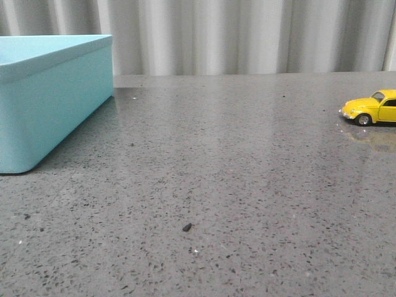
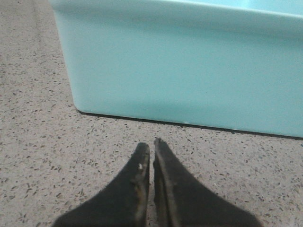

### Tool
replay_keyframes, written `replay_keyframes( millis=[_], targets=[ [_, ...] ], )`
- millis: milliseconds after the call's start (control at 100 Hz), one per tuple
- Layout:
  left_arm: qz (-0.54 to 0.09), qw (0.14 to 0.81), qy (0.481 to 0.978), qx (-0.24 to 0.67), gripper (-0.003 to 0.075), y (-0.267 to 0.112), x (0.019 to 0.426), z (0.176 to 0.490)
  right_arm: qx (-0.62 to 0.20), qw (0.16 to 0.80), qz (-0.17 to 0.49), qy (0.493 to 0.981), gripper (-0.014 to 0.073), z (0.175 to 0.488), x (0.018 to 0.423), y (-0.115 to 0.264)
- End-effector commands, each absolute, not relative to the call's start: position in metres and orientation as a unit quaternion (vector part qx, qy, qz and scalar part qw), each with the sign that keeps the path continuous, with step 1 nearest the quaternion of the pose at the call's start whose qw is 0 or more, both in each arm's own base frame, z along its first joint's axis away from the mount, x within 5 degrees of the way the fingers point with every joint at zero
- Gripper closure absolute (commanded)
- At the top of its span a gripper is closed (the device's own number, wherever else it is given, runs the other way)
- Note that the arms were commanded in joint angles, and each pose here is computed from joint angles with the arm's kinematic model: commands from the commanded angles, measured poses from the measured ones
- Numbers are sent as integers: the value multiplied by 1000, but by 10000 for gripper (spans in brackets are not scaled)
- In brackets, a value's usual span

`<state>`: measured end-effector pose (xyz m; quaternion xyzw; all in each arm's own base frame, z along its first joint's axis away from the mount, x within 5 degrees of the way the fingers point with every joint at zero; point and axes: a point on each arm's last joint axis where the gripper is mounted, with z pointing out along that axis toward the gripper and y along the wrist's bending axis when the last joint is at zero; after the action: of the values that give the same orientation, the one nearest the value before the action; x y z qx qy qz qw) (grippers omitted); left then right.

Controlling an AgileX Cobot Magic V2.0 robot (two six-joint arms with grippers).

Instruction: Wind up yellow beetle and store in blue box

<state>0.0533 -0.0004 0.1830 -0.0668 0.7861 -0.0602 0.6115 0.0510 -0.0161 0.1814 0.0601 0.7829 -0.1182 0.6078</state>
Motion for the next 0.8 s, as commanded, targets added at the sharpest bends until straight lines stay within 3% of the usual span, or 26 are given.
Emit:
replay_keyframes(
  millis=[0,790],
  targets=[
    [-64,628,773,-65,741,-1,53,179,61,611,-121,780,656,176,51,-16],
    [-53,631,772,-57,741,0,53,180,61,611,-121,780,656,176,51,-16]
  ],
)
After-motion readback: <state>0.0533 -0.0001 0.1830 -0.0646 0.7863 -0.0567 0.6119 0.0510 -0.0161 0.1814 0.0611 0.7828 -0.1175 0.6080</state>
